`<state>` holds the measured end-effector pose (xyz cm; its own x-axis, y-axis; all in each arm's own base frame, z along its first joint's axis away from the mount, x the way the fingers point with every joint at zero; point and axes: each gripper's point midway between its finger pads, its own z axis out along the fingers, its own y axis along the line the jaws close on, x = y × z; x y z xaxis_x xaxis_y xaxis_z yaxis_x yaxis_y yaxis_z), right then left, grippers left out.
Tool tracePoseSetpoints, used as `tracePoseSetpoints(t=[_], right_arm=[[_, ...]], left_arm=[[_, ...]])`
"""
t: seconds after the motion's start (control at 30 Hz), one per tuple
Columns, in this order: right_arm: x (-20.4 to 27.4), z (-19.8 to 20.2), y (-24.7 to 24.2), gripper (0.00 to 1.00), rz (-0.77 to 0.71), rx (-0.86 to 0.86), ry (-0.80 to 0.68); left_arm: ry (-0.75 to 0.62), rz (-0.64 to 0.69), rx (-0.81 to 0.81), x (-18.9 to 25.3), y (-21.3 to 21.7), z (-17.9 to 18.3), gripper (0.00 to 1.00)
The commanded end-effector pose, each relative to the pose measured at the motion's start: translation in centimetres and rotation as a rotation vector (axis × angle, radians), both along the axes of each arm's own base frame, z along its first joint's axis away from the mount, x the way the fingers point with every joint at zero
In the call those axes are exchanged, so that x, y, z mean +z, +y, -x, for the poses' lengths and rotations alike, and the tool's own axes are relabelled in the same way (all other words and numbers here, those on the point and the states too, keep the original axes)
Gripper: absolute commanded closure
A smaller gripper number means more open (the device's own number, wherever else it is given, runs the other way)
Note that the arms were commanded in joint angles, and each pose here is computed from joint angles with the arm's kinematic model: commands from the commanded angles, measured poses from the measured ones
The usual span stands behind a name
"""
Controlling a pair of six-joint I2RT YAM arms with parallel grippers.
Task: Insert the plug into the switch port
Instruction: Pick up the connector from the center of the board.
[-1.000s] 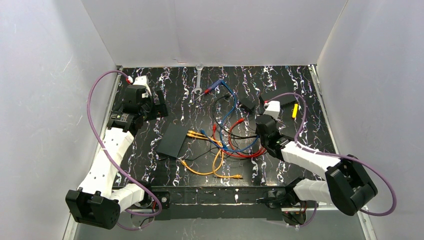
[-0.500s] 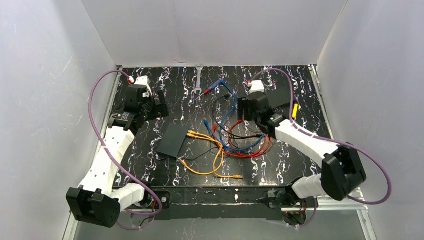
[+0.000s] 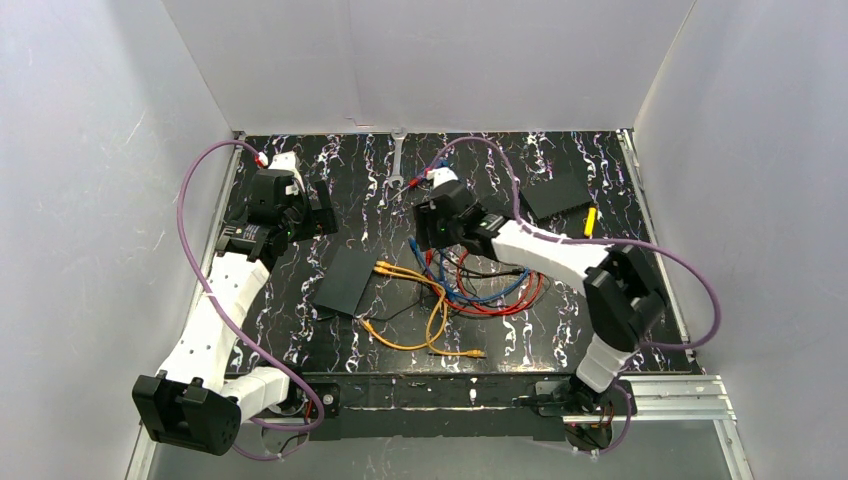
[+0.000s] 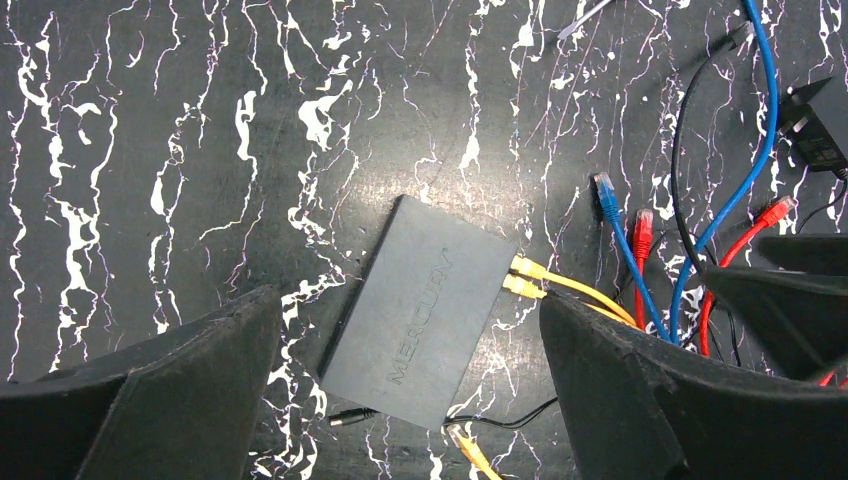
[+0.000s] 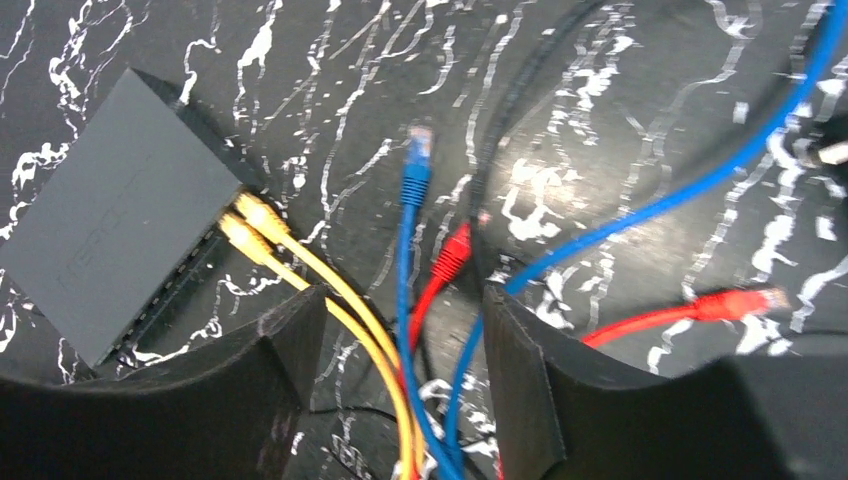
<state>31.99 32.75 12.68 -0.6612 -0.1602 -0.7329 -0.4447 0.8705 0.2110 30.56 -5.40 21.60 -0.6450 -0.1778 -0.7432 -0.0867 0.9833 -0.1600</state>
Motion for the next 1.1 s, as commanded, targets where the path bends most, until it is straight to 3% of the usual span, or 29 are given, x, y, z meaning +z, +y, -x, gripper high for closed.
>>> tracePoseSetpoints(t=[0.0,0.4,1.07], right_arm=[[0.6,-1.0,3.6,0.37,-0.067,0.000,-0.018],[-4.6,-3.0,6.2,0.50,-0.044,-0.017,0.028],[-9.5,-3.4,5.5,0.60,0.041,-0.032,0.042]], left_arm=[[-0.020,0.006,-0.001,0.7,0.1,0.0,0.01],[-0.024,0.008,-0.005,0.8,0.0,0.1,0.01],[-0.013,0.012,-0.012,0.6,-0.1,-0.1,0.01]])
